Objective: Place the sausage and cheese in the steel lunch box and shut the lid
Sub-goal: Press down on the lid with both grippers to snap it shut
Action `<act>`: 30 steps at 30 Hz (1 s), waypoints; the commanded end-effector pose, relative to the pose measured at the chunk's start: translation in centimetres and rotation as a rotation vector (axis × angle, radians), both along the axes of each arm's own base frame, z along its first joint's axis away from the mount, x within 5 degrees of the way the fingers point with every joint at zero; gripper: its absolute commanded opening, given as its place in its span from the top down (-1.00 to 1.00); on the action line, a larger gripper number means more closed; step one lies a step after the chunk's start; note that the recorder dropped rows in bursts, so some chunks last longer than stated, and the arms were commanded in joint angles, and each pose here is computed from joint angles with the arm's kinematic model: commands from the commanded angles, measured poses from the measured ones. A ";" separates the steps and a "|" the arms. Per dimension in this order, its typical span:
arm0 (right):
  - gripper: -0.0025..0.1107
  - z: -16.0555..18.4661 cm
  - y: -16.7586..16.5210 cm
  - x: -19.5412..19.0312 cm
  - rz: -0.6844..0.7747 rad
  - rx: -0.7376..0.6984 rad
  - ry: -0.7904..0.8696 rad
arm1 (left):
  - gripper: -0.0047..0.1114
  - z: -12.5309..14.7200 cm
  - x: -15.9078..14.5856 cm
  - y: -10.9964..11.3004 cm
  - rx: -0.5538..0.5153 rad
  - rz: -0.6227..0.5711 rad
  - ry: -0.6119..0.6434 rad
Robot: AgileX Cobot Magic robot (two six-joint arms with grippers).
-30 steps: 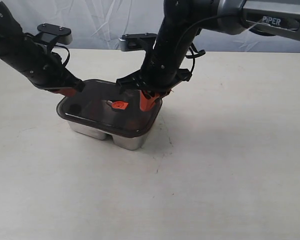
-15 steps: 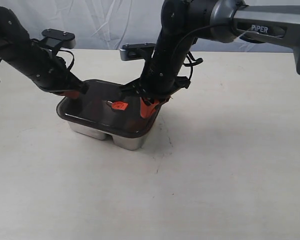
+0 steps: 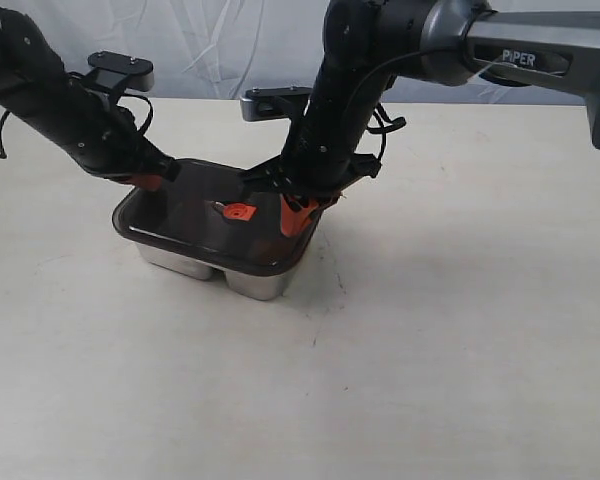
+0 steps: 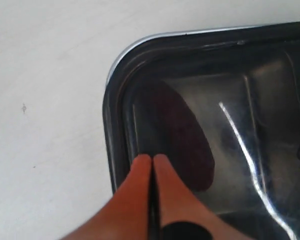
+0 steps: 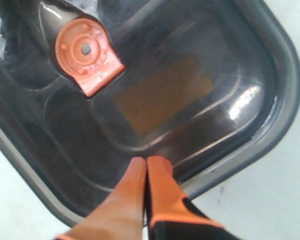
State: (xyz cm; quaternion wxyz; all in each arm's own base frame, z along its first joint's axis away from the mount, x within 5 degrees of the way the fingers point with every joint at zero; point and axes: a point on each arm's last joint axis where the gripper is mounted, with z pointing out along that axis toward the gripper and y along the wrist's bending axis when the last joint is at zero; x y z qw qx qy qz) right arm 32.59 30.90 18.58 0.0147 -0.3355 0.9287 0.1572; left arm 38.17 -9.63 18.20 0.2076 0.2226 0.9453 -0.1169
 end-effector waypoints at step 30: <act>0.97 0.6 -0.3 0.4 0.008 -0.003 -0.065 | 0.92 0.4 -3.1 1.6 0.171 -0.015 0.230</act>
